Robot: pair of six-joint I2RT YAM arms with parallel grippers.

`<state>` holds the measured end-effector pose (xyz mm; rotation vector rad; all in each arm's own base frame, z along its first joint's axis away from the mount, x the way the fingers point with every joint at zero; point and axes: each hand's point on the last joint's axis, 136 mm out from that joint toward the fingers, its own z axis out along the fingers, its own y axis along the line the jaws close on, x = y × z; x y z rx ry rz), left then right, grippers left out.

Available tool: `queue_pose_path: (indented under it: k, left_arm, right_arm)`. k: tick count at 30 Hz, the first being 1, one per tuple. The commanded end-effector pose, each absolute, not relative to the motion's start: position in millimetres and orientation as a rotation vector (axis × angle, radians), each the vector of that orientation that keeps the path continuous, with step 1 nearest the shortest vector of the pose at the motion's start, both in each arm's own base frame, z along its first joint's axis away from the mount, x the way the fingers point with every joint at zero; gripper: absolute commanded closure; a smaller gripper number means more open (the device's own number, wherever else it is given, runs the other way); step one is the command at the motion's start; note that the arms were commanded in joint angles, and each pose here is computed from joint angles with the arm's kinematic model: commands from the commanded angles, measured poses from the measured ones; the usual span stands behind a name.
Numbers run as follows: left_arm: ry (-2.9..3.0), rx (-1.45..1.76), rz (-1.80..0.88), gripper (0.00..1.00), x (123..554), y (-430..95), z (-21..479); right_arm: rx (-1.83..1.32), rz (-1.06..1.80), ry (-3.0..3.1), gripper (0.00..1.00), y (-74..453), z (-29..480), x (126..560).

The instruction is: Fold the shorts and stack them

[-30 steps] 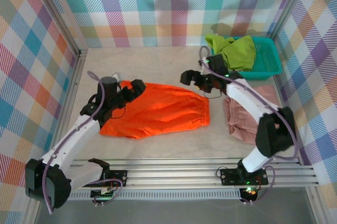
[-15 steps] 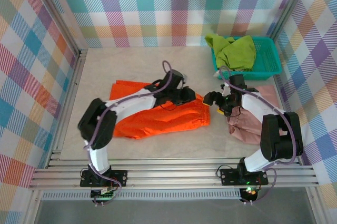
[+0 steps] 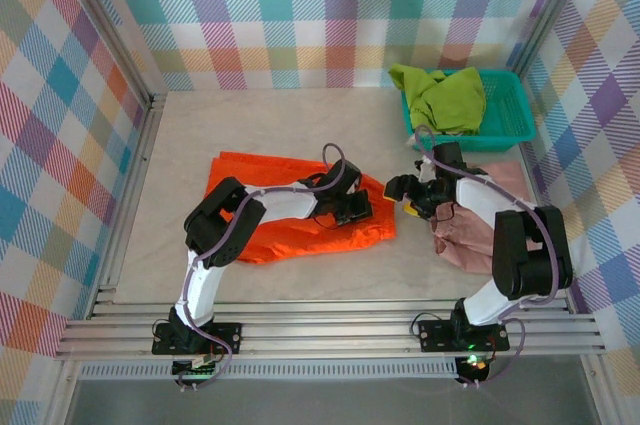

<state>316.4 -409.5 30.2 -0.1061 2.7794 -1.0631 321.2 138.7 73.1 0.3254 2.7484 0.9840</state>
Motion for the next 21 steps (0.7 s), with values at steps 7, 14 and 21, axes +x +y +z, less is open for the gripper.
queue_pose_path:
  k: [7, 14, 21]
  left_arm:
    - [2.805, -0.210, -0.967, 1.00, 303.7, -371.5, -0.6]
    - [2.821, -0.217, -0.963, 1.00, 300.4, -369.3, -8.8]
    - [2.816, -0.214, -0.961, 1.00, 301.6, -369.3, -7.9]
  right_arm:
    - [0.384, 1.157, 2.781, 0.32, 152.4, 52.1, 314.8]
    - [0.421, 1.211, 2.782, 0.35, 158.2, 45.6, 314.9]
    - [0.419, 1.240, 2.792, 0.40, 170.2, 39.8, 313.5]
